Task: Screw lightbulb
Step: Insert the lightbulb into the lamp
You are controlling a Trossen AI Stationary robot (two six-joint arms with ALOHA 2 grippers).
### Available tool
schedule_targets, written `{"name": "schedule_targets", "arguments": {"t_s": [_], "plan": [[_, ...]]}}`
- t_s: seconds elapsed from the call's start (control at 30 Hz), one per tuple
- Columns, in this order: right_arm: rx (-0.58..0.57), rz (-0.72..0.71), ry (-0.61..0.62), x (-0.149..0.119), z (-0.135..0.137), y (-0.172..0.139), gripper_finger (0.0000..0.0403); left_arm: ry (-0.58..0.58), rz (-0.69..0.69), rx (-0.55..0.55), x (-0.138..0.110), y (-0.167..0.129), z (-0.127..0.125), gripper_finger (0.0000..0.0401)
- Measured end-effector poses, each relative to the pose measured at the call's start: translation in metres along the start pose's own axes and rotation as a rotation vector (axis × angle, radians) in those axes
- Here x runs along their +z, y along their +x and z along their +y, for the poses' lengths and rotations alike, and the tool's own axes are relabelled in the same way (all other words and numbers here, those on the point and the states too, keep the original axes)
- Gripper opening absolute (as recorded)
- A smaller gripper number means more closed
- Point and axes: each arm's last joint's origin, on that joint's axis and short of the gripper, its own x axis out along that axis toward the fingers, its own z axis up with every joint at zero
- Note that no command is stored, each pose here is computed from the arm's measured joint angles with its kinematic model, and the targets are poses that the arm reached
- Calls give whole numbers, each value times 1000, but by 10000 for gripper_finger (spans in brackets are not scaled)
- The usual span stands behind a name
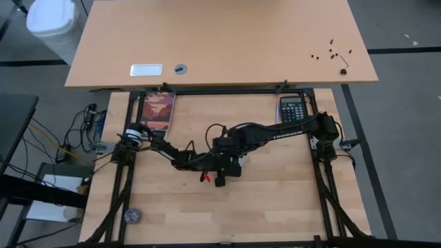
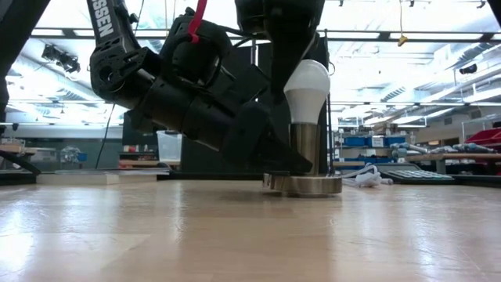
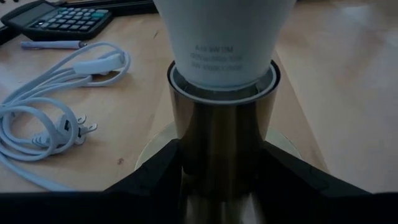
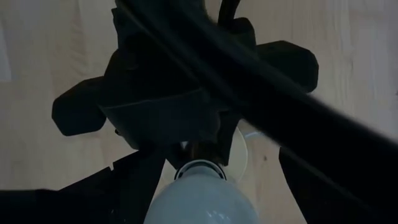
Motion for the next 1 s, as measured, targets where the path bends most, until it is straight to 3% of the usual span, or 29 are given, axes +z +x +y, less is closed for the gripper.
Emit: {"name": "schedule_targets", "arguments": {"t_s": [0.33,0.77,0.87,1.0], "plan": [[38,-32,18,2,3,-8,330,4,17,1,-2,0,0,193],[79,-146,8,-7,9,-55,327,1,15,10,-2,1,1,193],[69,-118,5,-18,12,-68,327,1,16,10,-2,1,1,193],[-27,19,10,-38,17,-72,323,1,15,9,-2,1,1,193]]}}
